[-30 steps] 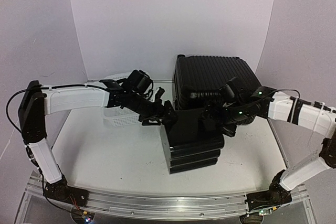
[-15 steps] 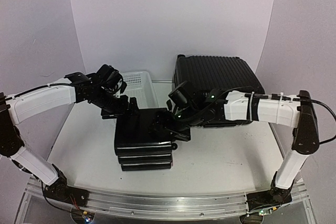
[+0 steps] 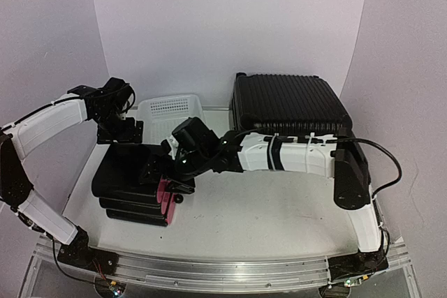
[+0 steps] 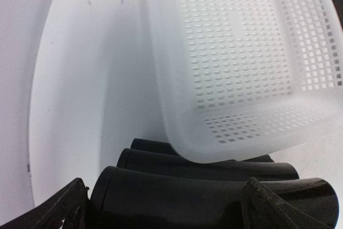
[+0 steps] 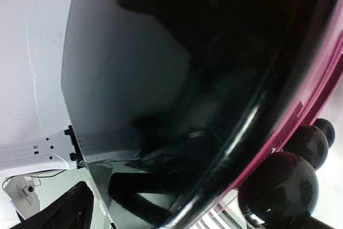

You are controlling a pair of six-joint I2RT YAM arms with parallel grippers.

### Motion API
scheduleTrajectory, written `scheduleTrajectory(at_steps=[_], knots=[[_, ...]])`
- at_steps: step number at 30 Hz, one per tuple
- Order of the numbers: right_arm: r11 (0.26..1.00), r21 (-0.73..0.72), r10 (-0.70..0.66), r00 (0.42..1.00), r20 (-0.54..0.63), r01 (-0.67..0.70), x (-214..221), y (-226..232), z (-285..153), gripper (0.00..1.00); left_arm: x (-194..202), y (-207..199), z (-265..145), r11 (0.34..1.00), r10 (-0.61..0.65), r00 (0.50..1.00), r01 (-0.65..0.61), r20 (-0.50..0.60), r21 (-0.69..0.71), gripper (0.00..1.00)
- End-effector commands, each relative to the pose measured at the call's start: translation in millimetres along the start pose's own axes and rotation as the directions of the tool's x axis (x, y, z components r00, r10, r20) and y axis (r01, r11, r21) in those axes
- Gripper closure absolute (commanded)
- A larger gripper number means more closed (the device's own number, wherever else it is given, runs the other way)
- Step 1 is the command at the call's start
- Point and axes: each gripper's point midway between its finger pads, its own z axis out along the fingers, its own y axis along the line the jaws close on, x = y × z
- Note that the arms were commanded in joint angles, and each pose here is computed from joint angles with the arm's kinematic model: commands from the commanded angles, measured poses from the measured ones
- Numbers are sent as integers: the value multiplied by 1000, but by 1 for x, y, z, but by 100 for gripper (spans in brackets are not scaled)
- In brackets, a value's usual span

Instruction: Open, take out, and arrange the luggage

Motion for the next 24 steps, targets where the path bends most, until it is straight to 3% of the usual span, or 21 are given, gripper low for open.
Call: scheduleTrajectory(at_steps=[1, 7, 12, 17, 20, 24], knots=[[990, -133, -47, 998, -35, 42, 0, 37, 17, 2, -29, 36, -46, 986, 61, 992, -42, 112, -162, 1], [970, 35, -239, 971, -21, 240, -2, 19, -44, 2, -34, 39, -93, 992, 66, 982, -45, 176, -117, 1], [831, 422, -404, 915, 7, 363, -10, -54, -143, 2, -36, -7, -133, 977, 53, 973, -97, 226, 188, 1], [776, 609, -253, 965, 65, 163, -16, -155, -239, 2, -33, -65, -148, 870, 75, 972, -174, 225, 462, 1], [747, 664, -181, 973, 143, 41, -12, -196, -289, 2, -29, -97, -146, 825, 122, 963, -232, 239, 515, 1], [778, 613, -16, 970, 241, -139, 0, -237, -328, 2, -17, -143, -146, 765, 215, 943, -324, 254, 556, 1]])
